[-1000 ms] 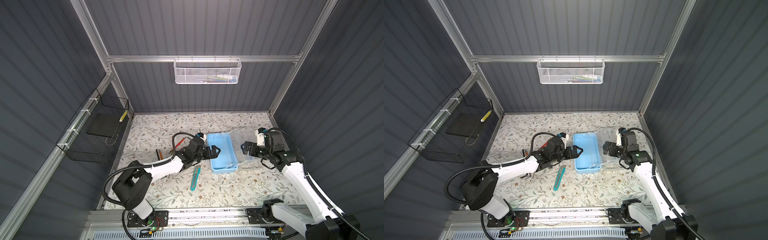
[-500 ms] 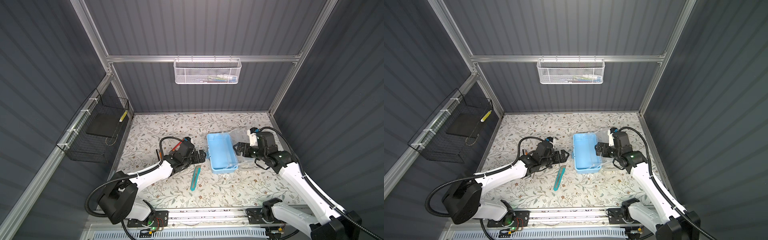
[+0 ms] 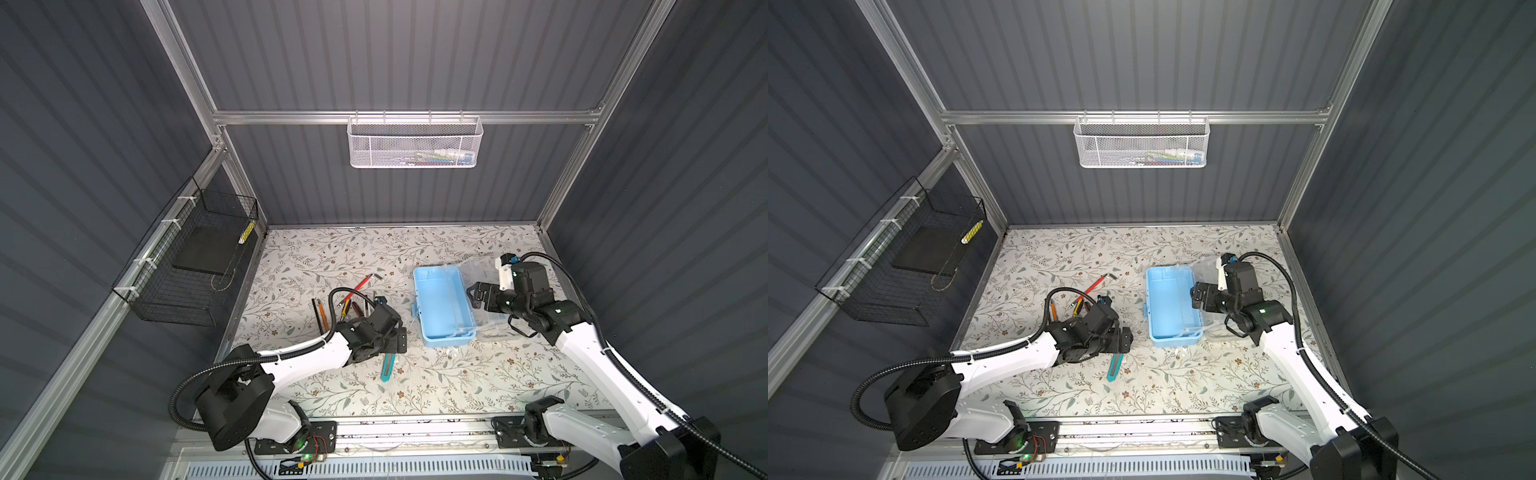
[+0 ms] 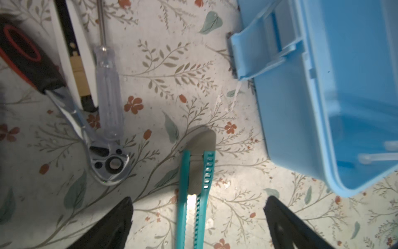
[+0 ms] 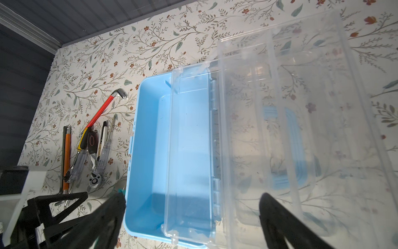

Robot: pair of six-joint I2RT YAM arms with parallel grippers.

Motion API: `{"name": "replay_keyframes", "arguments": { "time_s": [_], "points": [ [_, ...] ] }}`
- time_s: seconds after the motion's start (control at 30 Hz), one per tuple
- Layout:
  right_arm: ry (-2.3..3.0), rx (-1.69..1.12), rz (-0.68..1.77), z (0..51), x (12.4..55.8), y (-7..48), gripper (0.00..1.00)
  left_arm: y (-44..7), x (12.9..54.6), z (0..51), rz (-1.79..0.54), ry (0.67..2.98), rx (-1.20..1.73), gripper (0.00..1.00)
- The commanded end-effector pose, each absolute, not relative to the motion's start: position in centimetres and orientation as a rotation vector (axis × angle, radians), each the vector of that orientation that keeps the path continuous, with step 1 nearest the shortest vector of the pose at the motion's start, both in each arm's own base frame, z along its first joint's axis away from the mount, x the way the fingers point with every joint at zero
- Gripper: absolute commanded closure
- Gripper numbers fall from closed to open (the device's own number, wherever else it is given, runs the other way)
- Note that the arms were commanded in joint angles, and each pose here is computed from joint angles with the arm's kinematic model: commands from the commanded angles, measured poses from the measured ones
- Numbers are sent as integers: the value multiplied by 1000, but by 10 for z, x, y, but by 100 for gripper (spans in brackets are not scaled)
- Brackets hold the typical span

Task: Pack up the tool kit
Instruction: 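Lower the left gripper onto the teal utility knife and grasp it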

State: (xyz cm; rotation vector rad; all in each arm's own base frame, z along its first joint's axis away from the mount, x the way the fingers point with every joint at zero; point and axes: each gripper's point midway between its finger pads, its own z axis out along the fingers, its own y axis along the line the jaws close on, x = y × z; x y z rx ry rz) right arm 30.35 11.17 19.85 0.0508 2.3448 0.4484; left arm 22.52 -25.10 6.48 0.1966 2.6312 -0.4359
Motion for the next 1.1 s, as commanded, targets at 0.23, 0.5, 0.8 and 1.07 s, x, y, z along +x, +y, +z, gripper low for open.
{"name": "replay_keyframes", "arguments": {
  "time_s": [0.23, 0.5, 0.8, 1.07],
  "points": [
    [2341, 55, 410, 197, 304, 106, 1, -248, 197, 31, -279, 2739, 289, 13],
    [2340, 70, 410, 195, 304, 103, 1, -244, 188, 16, -241, 2784, 304, 25],
    [2341, 84, 406, 195, 303, 100, 1, -248, 184, 4, -268, 2811, 308, 50],
    [2331, 75, 431, 197, 303, 103, 1, -245, 183, 12, -312, 2777, 283, 68]
  ]
}}
